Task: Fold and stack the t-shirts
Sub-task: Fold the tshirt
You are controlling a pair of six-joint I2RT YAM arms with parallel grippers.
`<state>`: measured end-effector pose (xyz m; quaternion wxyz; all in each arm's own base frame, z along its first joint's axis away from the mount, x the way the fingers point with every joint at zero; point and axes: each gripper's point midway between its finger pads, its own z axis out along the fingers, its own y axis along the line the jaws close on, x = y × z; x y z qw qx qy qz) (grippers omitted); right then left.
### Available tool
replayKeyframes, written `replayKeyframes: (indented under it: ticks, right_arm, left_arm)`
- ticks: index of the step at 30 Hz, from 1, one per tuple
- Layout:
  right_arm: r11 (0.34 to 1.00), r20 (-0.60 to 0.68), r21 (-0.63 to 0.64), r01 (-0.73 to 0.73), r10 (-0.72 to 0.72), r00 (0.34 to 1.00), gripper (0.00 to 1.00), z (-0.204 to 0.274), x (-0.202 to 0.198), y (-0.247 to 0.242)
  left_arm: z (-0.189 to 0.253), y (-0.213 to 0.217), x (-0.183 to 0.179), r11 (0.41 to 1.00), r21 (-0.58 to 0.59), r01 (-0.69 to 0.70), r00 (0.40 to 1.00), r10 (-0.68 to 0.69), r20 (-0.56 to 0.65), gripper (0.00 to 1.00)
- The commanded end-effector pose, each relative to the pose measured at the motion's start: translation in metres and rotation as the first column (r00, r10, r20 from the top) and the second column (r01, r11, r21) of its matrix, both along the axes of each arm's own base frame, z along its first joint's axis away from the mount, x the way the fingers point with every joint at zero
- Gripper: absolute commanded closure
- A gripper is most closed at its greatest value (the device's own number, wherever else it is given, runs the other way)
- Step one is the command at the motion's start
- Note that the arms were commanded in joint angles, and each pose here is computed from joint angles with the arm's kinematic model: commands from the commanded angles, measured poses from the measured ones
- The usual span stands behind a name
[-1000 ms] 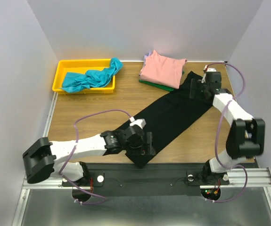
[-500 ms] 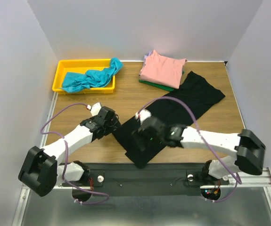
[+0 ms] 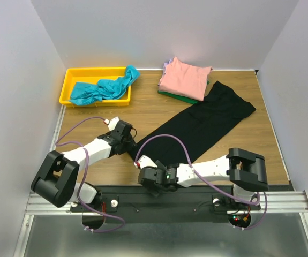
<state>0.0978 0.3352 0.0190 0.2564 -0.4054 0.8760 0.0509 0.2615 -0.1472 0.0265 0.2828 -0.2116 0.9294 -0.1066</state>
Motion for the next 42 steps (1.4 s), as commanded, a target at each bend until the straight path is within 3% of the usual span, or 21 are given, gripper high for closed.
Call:
replayKeyframes:
  ticks: [1, 3, 5, 6, 9, 12, 18, 20, 25, 32, 38, 42]
  right_arm:
    - [0.998, 0.033, 0.030, 0.060, -0.061, 0.998, 0.34, 0.009, 0.007, 0.007]
    - [0.997, 0.017, 0.028, 0.069, -0.069, 0.997, 0.44, 0.006, 0.004, 0.003]
    - [0.997, 0.011, 0.022, 0.080, -0.080, 0.997, 0.52, 0.002, 0.002, -0.002]
    - [0.996, 0.013, 0.019, 0.087, -0.087, 0.996, 0.62, 0.001, 0.003, -0.003]
    - [0.997, -0.027, 0.013, 0.072, -0.072, 0.997, 0.83, -0.004, -0.005, -0.001]
    - [0.998, -0.056, 0.049, 0.026, -0.024, 0.998, 0.94, 0.005, -0.021, 0.009]
    - [0.980, -0.136, 0.190, -0.053, 0.079, 0.988, 0.97, 0.046, -0.063, 0.020]
    - [0.978, -0.138, 0.207, -0.033, 0.062, 0.988, 0.99, 0.050, -0.063, 0.018]
    - [0.965, -0.152, 0.260, 0.013, 0.028, 0.988, 0.99, 0.064, -0.064, 0.018]
    - [0.932, -0.130, 0.304, 0.197, -0.164, 0.978, 1.00, 0.076, -0.043, -0.011]
    - [0.846, -0.172, 0.322, 0.424, -0.389, 0.905, 1.00, 0.074, 0.004, -0.053]
    - [0.794, -0.151, 0.319, 0.517, -0.496, 0.855, 1.00, 0.077, 0.034, -0.081]
  left_arm:
    - [-0.024, -0.003, -0.015, 0.999, -0.013, 0.042, 0.997, -0.043, -0.066, 0.48]
    - [-0.030, -0.005, -0.018, 0.998, -0.022, 0.056, 0.995, -0.058, -0.083, 0.63]
    - [-0.032, -0.006, -0.022, 0.998, -0.029, 0.061, 0.994, -0.064, -0.089, 0.98]
    - [-0.033, -0.005, -0.023, 0.998, -0.034, 0.060, 0.994, -0.063, -0.089, 1.00]
    - [-0.029, -0.006, -0.030, 0.996, -0.068, 0.061, 0.995, -0.066, -0.076, 1.00]
    - [-0.019, -0.001, -0.041, 0.995, -0.093, 0.044, 0.997, -0.050, -0.057, 1.00]
    - [0.007, -0.005, -0.067, 0.972, -0.232, 0.032, 0.999, -0.038, -0.023, 1.00]
    - [0.006, 0.020, -0.072, 0.988, -0.146, -0.060, 0.998, 0.055, -0.035, 1.00]
    - [0.040, 0.026, -0.069, 0.976, -0.199, -0.088, 0.993, 0.102, 0.064, 1.00]
    - [0.064, -0.003, -0.048, 0.973, -0.230, 0.007, 0.994, 0.020, 0.112, 1.00]
    - [0.097, -0.058, -0.010, 0.971, -0.212, 0.109, 0.976, -0.065, 0.207, 1.00]
    - [0.102, -0.103, 0.024, 0.969, -0.169, 0.180, 0.970, -0.146, 0.196, 1.00]
